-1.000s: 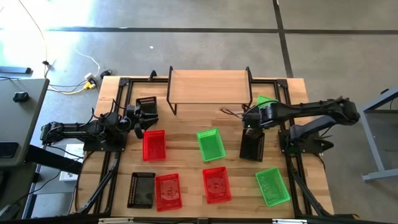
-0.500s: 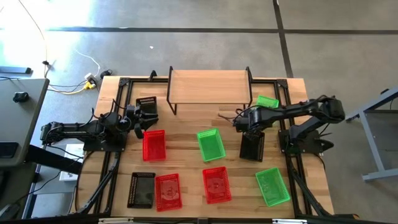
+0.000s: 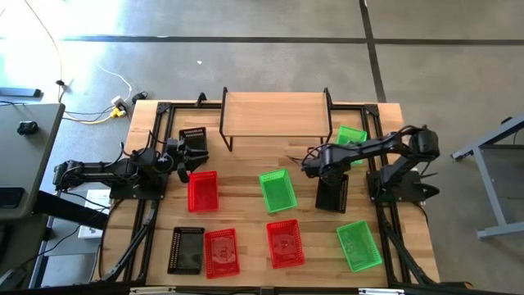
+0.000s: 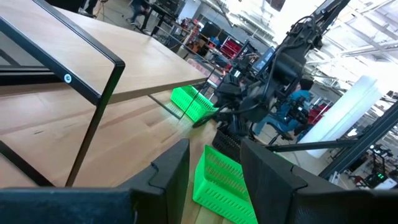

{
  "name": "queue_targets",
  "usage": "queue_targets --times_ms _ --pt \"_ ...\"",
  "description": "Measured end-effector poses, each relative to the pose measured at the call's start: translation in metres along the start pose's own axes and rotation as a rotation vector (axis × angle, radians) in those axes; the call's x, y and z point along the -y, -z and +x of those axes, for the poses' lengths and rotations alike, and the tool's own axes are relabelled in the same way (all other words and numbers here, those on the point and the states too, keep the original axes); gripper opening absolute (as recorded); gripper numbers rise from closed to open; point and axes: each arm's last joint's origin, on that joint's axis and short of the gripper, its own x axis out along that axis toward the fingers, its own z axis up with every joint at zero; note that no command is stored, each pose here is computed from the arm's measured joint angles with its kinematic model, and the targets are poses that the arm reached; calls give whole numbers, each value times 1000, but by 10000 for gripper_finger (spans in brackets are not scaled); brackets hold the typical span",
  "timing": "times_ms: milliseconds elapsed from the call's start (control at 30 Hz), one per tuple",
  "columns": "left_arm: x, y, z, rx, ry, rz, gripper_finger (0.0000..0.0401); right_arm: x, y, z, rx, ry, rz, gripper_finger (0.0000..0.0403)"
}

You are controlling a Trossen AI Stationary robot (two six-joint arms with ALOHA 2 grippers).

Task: Stack baskets on shelf by color
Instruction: Put the top green bin on the shelf

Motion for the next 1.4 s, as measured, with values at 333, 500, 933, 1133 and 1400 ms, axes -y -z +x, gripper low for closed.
queue_targets --times_ms 333,500,933,1133,1400 --pt "0 0 0 -2 -2 1 133 5 -9 11 -68 8 12 184" --pt "0 0 0 -2 -2 1 133 10 -13 15 -105 -16 16 142" --pt "0 0 0 -2 -1 1 133 15 -17 19 -150 -67 4 57" --pt "0 0 0 -2 -1 1 133 15 -17 19 -155 -72 4 10" --pt "0 0 0 -1 -1 0 133 16 -15 18 -172 -62 -2 3"
